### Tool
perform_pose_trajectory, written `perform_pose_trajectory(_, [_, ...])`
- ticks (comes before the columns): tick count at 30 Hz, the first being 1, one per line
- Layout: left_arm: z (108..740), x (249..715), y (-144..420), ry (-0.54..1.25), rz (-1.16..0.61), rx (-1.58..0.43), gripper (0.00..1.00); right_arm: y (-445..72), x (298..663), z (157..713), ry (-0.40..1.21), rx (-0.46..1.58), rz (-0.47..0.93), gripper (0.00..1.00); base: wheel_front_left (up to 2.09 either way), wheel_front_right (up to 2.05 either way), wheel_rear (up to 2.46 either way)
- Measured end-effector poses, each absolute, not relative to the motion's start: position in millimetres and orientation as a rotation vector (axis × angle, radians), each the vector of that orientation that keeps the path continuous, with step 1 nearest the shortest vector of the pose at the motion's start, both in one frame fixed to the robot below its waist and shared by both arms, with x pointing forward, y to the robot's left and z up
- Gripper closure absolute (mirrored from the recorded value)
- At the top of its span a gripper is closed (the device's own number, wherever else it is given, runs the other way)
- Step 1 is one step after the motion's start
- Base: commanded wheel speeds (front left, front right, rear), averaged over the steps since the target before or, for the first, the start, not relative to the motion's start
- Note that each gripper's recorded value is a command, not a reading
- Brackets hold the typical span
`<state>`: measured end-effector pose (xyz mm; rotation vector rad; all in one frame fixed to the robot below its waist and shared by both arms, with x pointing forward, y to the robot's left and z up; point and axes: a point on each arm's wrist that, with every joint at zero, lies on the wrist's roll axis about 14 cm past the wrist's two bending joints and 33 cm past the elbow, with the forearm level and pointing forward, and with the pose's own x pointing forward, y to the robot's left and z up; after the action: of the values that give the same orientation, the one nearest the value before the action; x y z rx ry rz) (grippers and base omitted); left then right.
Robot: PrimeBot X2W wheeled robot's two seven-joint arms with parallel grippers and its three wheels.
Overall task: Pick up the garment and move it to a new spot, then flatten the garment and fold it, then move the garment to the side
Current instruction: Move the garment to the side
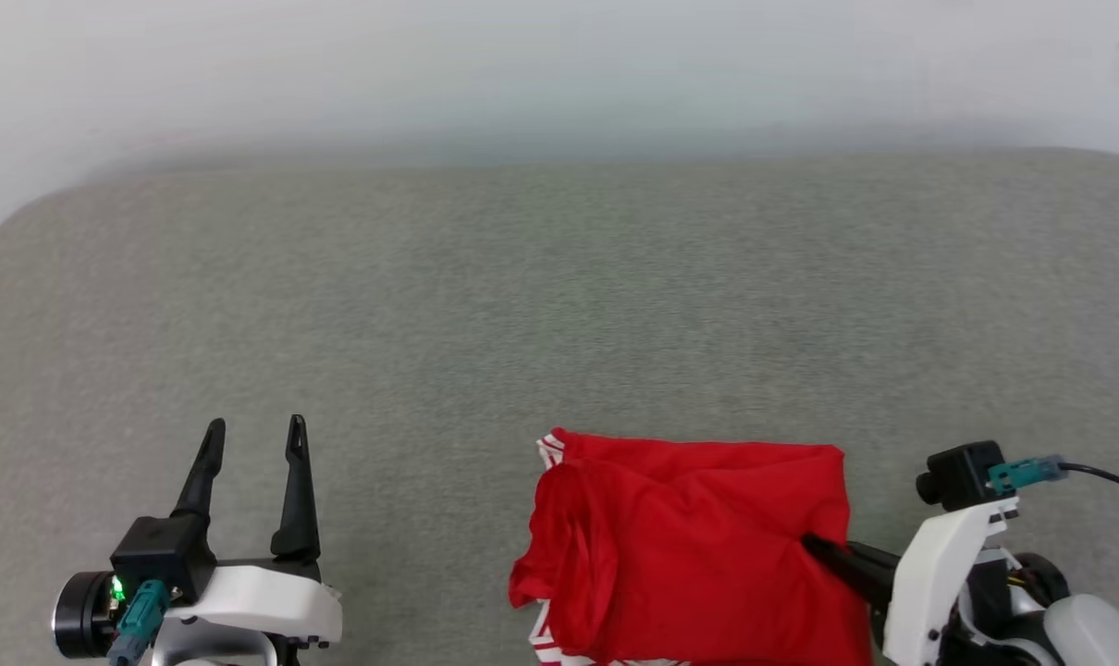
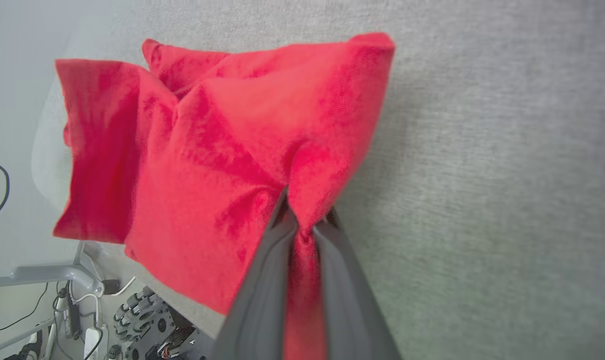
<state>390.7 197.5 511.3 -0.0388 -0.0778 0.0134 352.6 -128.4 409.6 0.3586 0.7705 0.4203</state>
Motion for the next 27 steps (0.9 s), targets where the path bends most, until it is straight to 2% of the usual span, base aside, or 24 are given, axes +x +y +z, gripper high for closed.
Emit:
perform_pose_trajectory(13, [523,433,92,-0.128,-0.301,-0.061,0.00,-241,336,448,0.669,0.245,0.139,1.00,0.00,0.00,0.00])
perform_pose_trajectory(19, [518,460,47,-0.131,-0.440,-0.067,0.00,-290,347,453,0.655,0.186,-0.010,1.00,0.00,0.00,0.00])
perform_pose_trajectory(27, [495,489,3,-0.096,-0.576,-0.091,0.00,-380,361,452,0.668,0.060,-0.276,1.00,0.00,0.00,0.00])
